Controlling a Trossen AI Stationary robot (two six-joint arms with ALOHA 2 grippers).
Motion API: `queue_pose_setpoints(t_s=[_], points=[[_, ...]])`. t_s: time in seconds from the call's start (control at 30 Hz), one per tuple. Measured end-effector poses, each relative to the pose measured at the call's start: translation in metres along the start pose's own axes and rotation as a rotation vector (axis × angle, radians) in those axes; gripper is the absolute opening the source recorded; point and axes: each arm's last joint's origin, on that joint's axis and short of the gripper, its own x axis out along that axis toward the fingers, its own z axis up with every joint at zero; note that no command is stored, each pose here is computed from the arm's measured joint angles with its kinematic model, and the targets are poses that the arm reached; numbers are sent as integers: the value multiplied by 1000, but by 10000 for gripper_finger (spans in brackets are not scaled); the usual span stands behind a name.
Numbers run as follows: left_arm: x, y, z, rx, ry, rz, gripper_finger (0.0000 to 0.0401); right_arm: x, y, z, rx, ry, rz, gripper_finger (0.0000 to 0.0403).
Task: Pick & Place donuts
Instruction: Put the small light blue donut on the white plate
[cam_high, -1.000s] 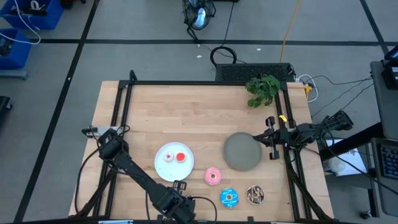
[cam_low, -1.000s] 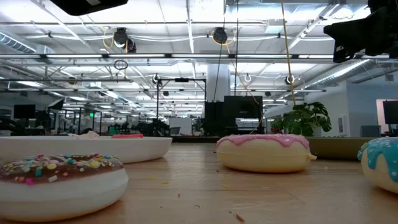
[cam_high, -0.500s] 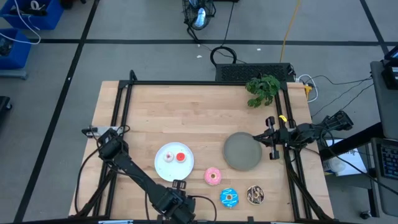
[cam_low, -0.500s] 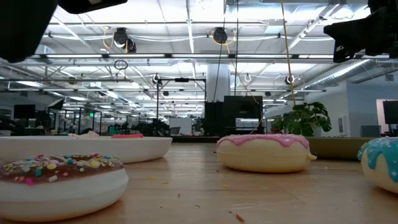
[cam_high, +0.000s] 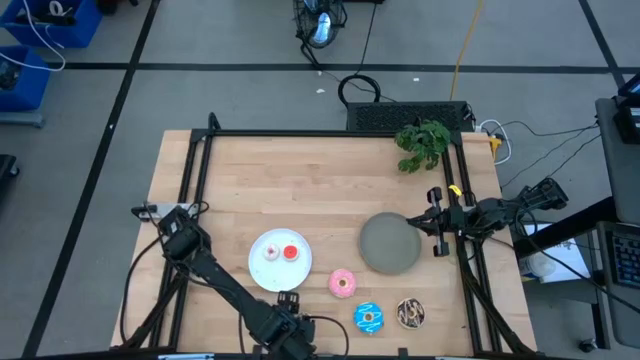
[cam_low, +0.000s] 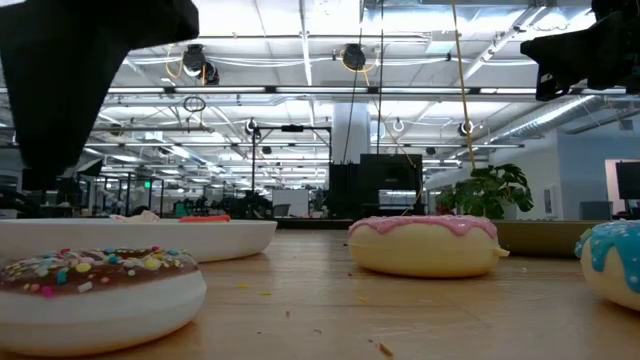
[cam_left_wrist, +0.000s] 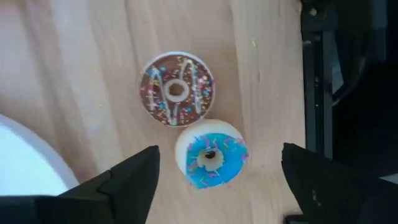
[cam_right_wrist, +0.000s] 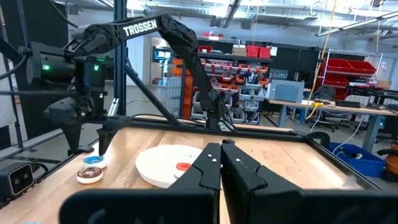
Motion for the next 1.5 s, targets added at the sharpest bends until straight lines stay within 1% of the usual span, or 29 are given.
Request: queue_pose_setpoints(t_s=[0.3, 0.5, 0.67, 0.87, 1.0, 1.2, 1.27, 1.4, 1.5], points=[[11, 0, 0, 3, 19, 24, 340, 0, 0, 0, 0, 0, 0, 0], [23, -3, -2, 33, 48, 42, 340, 0, 0, 0, 0, 0, 0, 0], [30, -3, -2, 32, 71, 36, 340, 0, 0, 0, 0, -1, 0, 0], [30, -2, -1, 27, 55, 59, 340, 0, 0, 0, 0, -1, 0, 0], [30, -2, -2, 19, 64, 44, 340, 0, 0, 0, 0, -1, 0, 0], [40, -1, -7, -10, 106, 13, 340, 0, 0, 0, 0, -1, 0, 0], [43, 0, -6, -20, 94, -6, 340, 0, 0, 0, 0, -1, 0, 0], [43, 1, -6, -20, 91, -7, 340, 0, 0, 0, 0, -1, 0, 0], [43, 3, -5, -24, 90, -6, 330, 0, 0, 0, 0, -1, 0, 0]])
